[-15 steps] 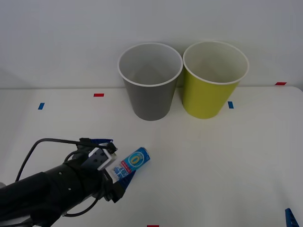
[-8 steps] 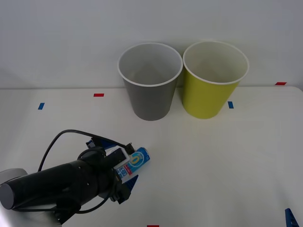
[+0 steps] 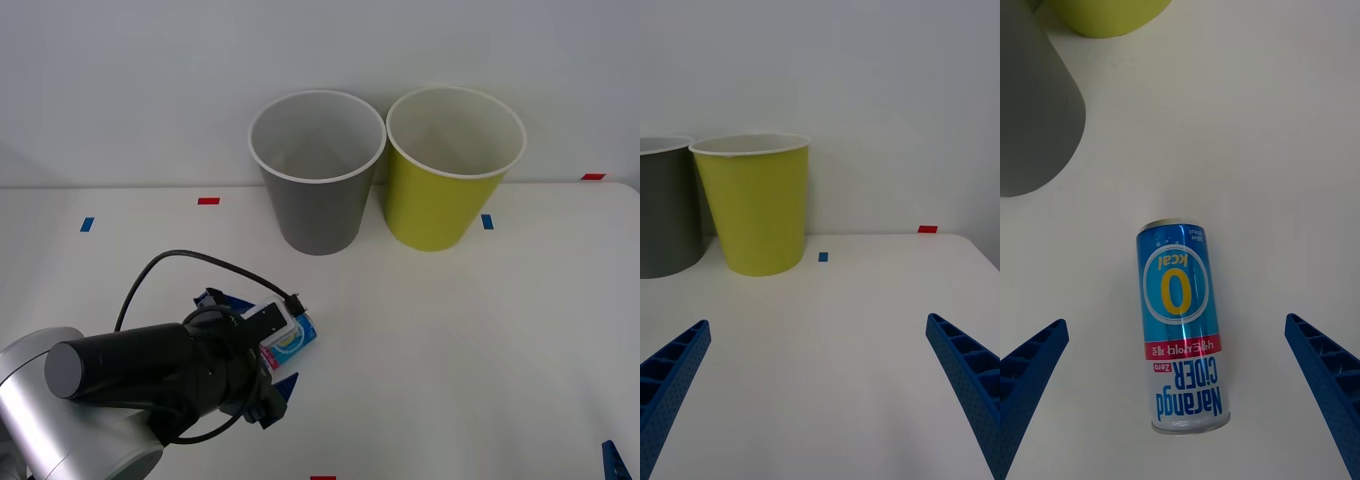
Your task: Put cans in the gray bin and PET bottles in the light green bin.
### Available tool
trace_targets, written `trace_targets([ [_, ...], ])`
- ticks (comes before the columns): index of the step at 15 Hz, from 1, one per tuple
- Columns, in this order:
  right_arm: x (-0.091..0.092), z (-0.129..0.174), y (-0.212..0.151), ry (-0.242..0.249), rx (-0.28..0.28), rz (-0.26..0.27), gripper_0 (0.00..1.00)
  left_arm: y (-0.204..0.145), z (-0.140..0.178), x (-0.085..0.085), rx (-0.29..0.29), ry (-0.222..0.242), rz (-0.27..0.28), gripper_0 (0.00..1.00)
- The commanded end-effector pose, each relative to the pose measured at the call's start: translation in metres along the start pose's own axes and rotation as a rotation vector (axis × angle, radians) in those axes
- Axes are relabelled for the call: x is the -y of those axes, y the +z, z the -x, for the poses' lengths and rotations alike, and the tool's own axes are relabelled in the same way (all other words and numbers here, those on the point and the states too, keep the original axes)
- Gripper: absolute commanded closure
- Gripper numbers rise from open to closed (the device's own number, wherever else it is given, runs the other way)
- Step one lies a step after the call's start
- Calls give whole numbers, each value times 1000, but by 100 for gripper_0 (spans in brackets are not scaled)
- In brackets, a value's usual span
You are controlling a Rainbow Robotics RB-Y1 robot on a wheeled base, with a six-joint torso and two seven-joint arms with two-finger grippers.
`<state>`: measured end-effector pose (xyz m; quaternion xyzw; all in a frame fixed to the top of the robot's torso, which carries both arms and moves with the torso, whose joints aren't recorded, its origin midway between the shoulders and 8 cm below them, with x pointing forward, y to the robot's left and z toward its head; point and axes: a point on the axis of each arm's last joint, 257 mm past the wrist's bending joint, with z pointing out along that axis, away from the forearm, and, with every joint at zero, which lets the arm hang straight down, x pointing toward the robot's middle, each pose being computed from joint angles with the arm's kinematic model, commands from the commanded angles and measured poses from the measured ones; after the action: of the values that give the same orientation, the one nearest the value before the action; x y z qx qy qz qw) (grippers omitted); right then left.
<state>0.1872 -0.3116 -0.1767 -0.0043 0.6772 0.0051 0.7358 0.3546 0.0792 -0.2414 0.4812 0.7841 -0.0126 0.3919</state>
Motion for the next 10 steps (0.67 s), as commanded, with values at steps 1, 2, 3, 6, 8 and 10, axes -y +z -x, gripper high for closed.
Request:
trace_targets([
  [1,0,0,0,0,0,0,0,8,1,4,-24,-22,-20,0],
  [2,0,0,0,0,0,0,0,13,-2,2,-34,-30,-21,0],
  [3,0,0,0,0,0,0,0,20,-4,0,-46,-39,-22,0],
  [6,0,0,0,0,0,0,0,37,-6,-7,-73,-69,-22,0],
  [8,0,0,0,0,0,0,0,45,-4,-5,-78,-95,-34,0],
  [10,0,0,0,0,0,0,0,53,-8,-5,-94,-116,-36,0],
])
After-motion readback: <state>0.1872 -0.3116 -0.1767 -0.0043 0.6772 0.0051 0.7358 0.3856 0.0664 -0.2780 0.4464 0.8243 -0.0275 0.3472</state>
